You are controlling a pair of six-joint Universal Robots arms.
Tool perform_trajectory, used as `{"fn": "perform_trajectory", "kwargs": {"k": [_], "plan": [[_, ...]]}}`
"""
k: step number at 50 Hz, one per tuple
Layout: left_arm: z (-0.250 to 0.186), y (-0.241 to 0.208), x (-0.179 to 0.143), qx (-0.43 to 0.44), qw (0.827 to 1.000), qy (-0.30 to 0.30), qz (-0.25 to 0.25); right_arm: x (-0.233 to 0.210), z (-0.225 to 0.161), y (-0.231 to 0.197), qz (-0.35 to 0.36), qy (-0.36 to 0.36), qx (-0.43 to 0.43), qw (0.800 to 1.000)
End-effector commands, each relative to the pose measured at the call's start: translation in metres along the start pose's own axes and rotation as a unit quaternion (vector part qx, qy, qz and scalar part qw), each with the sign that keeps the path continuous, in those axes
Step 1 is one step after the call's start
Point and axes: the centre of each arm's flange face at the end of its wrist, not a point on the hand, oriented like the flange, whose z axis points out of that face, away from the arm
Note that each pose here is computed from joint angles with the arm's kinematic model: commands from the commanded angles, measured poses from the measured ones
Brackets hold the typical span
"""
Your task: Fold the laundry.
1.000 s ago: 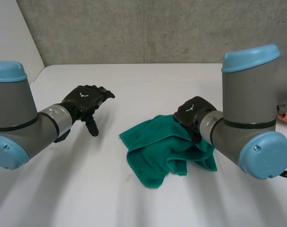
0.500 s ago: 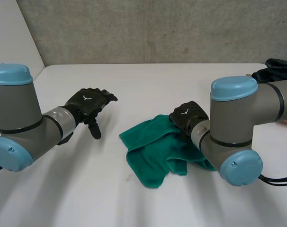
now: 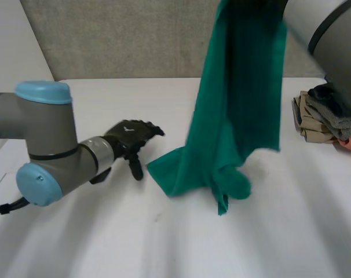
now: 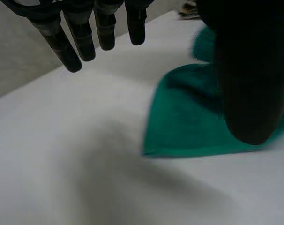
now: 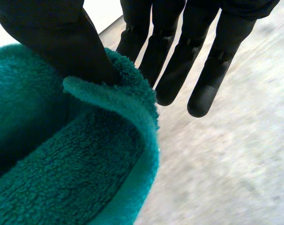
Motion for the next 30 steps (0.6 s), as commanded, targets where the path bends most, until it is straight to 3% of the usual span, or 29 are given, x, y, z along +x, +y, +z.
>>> {"fn": "perform_trajectory", "kwargs": {"k": [1,8,11,13,15,16,19,25,30], "plan": [[0.005,0.001,0.049,-0.01,0.997,0.077,-0.013,0.025,0.004,-0.037,0.002,0.063,0.059,0.996],[0.005,-0.006,0.09,-0.006,0.994,0.109,-0.025,0.04,0.001,-0.048,0.002,0.106,0.063,0.992],[0.013,-0.005,0.096,-0.006,0.994,0.098,-0.039,0.044,-0.002,-0.051,0.003,0.117,0.063,0.991],[0.022,-0.005,0.091,-0.005,0.997,0.053,-0.06,0.047,-0.002,-0.049,0.002,0.124,0.059,0.991],[0.027,-0.007,0.078,-0.005,0.997,-0.003,-0.079,0.048,-0.001,-0.043,0.0,0.125,0.049,0.991],[0.025,-0.013,0.059,-0.003,0.993,-0.069,-0.094,0.051,0.002,-0.031,-0.004,0.125,0.029,0.992],[0.006,-0.041,0.018,0.031,0.978,-0.178,-0.107,0.06,0.006,-0.004,-0.013,0.13,-0.013,0.991],[-0.055,-0.106,-0.047,0.164,0.954,-0.228,-0.104,0.086,0.007,0.078,-0.024,0.134,-0.131,0.982],[-0.104,-0.144,-0.075,0.253,0.939,-0.233,-0.022,0.077,-0.002,0.136,-0.012,0.093,-0.219,0.971]]}}
